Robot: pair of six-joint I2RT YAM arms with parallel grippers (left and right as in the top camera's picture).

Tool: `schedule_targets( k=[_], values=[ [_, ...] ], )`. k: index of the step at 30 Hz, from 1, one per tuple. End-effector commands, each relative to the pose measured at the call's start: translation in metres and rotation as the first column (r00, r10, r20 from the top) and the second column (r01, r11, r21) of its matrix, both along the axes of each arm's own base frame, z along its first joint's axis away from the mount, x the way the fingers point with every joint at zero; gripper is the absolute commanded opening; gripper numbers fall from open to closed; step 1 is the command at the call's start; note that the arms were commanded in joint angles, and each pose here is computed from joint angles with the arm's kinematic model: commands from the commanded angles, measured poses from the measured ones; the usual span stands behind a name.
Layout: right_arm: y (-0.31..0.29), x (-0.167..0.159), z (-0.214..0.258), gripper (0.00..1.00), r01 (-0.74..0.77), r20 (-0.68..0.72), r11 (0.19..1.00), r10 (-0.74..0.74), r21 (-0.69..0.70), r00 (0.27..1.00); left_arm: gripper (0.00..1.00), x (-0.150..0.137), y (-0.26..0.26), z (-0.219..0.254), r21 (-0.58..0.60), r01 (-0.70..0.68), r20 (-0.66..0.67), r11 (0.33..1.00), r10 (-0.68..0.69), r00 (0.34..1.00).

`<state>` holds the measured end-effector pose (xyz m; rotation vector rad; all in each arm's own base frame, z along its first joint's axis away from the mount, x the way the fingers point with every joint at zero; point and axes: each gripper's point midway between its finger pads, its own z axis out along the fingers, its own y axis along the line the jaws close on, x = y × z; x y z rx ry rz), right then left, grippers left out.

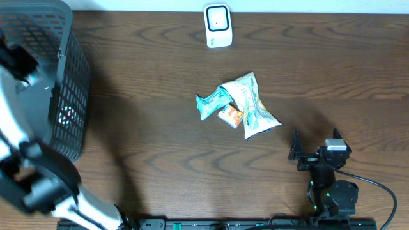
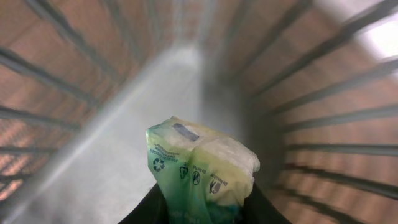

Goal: Scan the item barcode
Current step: 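Grasp the small green-and-white pack in the basket with the left gripper, then carry the green pack to the table and release it beside the wipes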

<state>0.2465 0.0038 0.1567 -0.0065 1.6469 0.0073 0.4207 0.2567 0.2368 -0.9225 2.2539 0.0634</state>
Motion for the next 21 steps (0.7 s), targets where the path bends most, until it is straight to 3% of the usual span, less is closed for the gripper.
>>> schedule_targets(
  k=[1, 6, 10, 15, 21],
  values=[
    [0.001, 0.0, 0.0, 0.99, -0.003, 0.001, 1.0, 0.003, -0.011, 1.0, 0.19, -0.005, -0.036, 0.087, -0.086, 0.025, 0.261, 0.996, -0.002, 0.965],
    [0.001, 0.0, 0.0, 0.99, -0.003, 0.001, 1.0, 0.003, -0.011, 1.0, 0.19, -0.026, -0.094, 0.183, -0.149, 0.178, 0.531, 0.973, -0.073, 0.845],
    [0.001, 0.0, 0.0, 0.99, -0.003, 0.001, 1.0, 0.003, -0.011, 1.0, 0.19, -0.045, -0.145, 0.222, -0.162, 0.341, 0.621, 0.926, -0.174, 0.765],
    [0.0, 0.0, 0.0, 0.99, -0.002, 0.002, 1.0, 0.002, -0.011, 1.0, 0.19, -0.047, -0.207, 0.218, -0.193, 0.469, 0.599, 0.862, -0.276, 0.752],
    [0.001, 0.0, 0.0, 0.99, -0.003, 0.001, 1.0, 0.003, -0.011, 1.0, 0.19, -0.032, -0.301, 0.17, -0.22, 0.673, 0.489, 0.706, -0.517, 0.702]
  ],
)
